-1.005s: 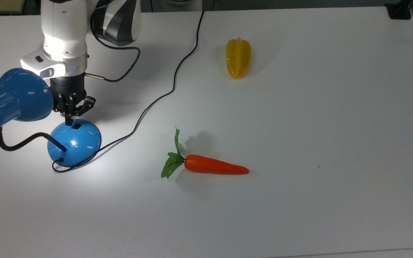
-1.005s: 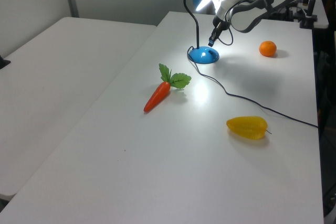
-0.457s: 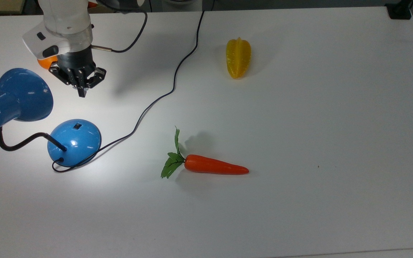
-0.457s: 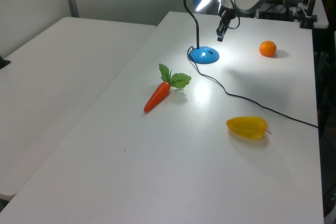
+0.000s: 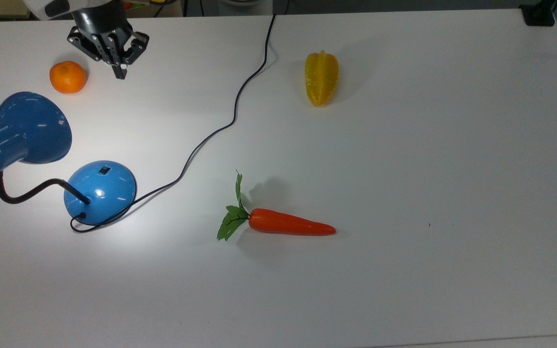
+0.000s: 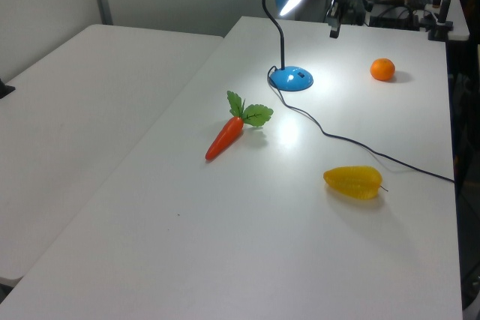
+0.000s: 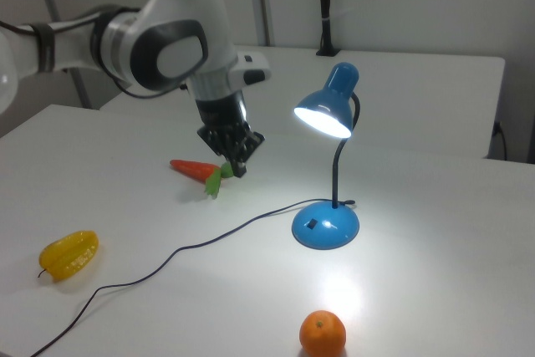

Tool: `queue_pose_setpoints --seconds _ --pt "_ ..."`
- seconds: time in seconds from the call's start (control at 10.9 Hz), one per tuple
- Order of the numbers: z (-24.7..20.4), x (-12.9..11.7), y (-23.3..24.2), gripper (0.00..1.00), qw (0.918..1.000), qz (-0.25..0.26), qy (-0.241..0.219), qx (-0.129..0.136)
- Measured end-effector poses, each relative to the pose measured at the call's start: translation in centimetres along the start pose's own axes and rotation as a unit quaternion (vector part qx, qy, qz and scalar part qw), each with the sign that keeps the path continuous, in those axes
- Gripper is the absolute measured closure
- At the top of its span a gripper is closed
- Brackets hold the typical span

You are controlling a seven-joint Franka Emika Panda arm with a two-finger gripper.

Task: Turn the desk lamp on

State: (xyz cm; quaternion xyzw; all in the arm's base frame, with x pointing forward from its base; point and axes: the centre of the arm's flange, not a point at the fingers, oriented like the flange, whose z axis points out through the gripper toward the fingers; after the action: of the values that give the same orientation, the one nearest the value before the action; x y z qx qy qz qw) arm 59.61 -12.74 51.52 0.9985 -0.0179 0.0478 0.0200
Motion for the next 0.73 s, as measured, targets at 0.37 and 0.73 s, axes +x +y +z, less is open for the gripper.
queue_pose_setpoints --seconds 0.37,0.73 --pt "-7.2 -0.4 -1.9 0.84 0.9990 0.032 0.006 0.030" --pt "-8.9 -0.3 -5.3 0.25 0.9985 0.036 0.019 0.036"
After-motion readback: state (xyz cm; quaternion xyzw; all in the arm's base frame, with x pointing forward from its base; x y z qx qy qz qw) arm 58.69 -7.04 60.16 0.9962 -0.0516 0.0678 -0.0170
